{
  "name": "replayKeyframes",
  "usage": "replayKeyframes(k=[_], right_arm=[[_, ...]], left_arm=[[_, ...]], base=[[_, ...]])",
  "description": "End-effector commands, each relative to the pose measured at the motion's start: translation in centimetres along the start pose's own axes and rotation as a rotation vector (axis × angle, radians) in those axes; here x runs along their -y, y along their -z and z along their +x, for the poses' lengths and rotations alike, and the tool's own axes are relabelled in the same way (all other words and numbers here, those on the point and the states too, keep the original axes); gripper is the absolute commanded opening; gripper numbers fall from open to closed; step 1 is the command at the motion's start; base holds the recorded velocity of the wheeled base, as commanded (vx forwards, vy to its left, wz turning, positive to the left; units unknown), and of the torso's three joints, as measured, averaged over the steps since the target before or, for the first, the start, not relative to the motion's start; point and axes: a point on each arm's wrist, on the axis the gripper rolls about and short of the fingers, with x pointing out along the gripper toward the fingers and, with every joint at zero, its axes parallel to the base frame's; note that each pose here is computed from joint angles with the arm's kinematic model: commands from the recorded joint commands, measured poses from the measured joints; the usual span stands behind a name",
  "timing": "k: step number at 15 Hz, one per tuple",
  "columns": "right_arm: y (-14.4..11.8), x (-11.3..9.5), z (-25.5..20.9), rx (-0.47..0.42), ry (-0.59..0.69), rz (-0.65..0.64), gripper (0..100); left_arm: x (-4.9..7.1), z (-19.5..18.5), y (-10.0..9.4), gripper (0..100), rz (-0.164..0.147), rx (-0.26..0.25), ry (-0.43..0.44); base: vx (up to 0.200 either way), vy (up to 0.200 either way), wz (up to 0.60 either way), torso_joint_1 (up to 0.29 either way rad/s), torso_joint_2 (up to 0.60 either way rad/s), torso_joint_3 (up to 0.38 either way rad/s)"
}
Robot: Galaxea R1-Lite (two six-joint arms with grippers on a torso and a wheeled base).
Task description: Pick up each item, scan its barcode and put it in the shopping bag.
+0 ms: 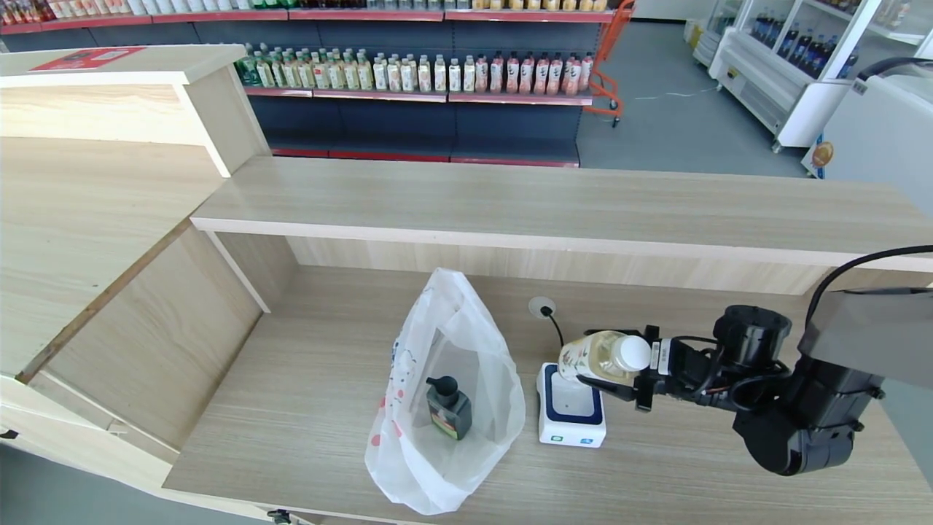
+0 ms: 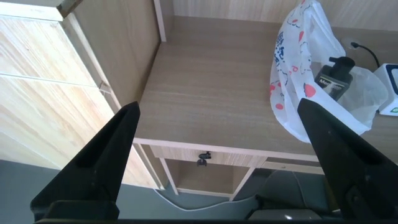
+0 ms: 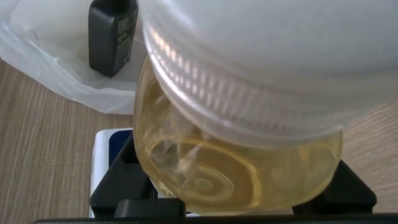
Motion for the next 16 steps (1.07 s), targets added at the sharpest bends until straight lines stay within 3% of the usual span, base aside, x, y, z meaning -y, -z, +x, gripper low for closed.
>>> replayKeyframes(k=[1, 16], right_arm=[[0.6, -0.4, 0.3, -0.002, -0.009, 0.001, 0], [1.6, 0.0, 1.0, 0.0, -0.002, -0.046, 0]], left_arm=[[0.0, 0.0, 0.0, 100, 0.0, 0.001, 0.0], [0.0, 0.0, 0.0, 100, 0.0, 0.001, 0.0]], base=[[0.0, 0.0, 0.0, 0.0, 0.0, 0.0], [0.0, 0.0, 0.0, 0.0, 0.0, 0.0]])
